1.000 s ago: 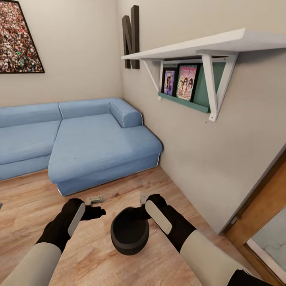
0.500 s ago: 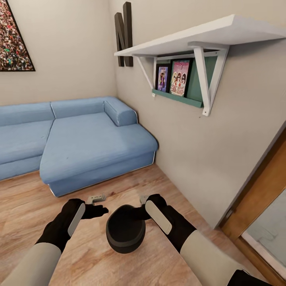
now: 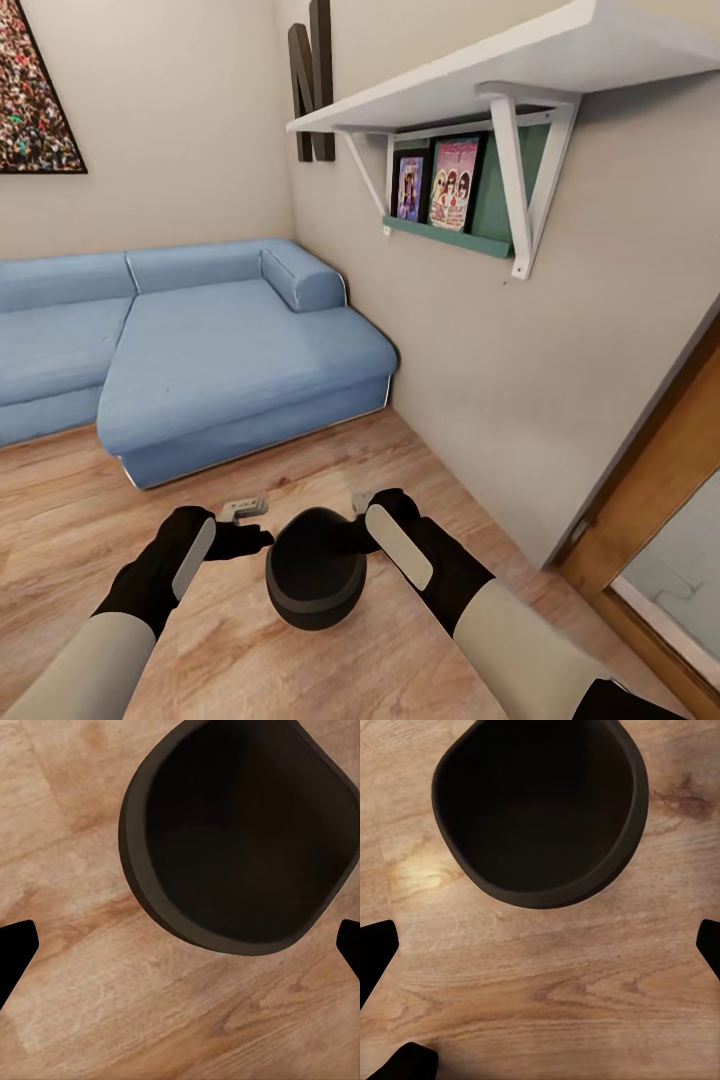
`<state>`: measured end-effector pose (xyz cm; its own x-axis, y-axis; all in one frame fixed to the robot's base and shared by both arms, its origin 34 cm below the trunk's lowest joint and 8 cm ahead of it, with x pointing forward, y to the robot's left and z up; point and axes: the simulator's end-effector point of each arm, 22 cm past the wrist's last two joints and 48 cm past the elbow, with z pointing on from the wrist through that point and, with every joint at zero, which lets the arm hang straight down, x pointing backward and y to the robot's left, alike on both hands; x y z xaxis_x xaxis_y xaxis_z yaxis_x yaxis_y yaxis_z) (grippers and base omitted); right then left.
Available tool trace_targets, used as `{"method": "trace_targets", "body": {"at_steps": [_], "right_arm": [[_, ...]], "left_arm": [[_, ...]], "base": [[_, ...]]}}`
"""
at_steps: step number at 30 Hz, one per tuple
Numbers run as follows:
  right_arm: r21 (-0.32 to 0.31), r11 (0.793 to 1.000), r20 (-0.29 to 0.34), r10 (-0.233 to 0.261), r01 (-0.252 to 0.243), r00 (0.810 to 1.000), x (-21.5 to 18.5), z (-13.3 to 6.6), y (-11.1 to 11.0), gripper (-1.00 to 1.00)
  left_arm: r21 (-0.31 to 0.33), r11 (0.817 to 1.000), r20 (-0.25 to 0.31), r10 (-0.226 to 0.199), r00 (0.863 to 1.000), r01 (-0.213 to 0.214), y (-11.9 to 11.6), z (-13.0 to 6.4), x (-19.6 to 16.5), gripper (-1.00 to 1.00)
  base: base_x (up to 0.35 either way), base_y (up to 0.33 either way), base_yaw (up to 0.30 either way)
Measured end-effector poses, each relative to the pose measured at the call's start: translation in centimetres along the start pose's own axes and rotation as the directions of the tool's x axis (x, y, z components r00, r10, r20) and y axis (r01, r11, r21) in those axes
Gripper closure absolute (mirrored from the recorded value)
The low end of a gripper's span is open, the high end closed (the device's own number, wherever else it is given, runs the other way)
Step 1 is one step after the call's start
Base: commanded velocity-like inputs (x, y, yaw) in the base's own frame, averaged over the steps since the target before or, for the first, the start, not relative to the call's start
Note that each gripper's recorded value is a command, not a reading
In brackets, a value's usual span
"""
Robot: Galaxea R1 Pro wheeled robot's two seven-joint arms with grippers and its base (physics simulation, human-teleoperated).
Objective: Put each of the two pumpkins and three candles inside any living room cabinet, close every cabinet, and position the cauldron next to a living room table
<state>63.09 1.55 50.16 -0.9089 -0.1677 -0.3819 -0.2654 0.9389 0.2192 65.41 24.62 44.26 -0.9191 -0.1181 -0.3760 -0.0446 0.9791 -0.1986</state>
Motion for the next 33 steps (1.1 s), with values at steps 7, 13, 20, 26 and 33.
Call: {"method": "trace_targets", "body": {"at_steps": [7, 13, 20, 26, 33], "right_arm": [[0.0, 1.0, 0.0, 0.0, 0.0, 1.0, 0.9, 1.3, -0.2, -1.0], [0.0, 1.0, 0.0, 0.0, 0.0, 1.0, 0.9, 1.3, -0.2, -1.0], [0.0, 1.0, 0.0, 0.0, 0.0, 1.0, 1.0, 1.3, -0.2, -1.0], [-0.001, 1.0, 0.0, 0.0, 0.0, 1.0, 1.0, 1.3, -0.2, -1.0], [-0.001, 1.0, 0.001, 0.0, 0.0, 1.0, 0.9, 1.2, -0.2, -1.0]], "left_arm": [[0.005, 1.0, -0.001, 0.001, 1.0, -0.001, 0.2, 1.3, 0.9, -1.0], [0.01, 1.0, 0.005, 0.006, 1.0, -0.006, -0.2, 1.3, 0.8, -1.0], [0.01, 1.0, 0.018, 0.01, 1.0, -0.01, -0.3, 1.3, 0.6, -1.0], [0.01, 1.0, 0.02, 0.011, 1.0, -0.011, -0.3, 1.3, 0.5, -1.0], [0.009, 1.0, 0.02, 0.011, 1.0, -0.011, -0.3, 1.3, 0.5, -1.0]], "base": [[0.0, 0.0, 0.0], [0.0, 0.0, 0.0], [0.078, 0.011, 0.0], [0.099, 0.011, 0.0], [0.173, 0.002, -0.003]]}}
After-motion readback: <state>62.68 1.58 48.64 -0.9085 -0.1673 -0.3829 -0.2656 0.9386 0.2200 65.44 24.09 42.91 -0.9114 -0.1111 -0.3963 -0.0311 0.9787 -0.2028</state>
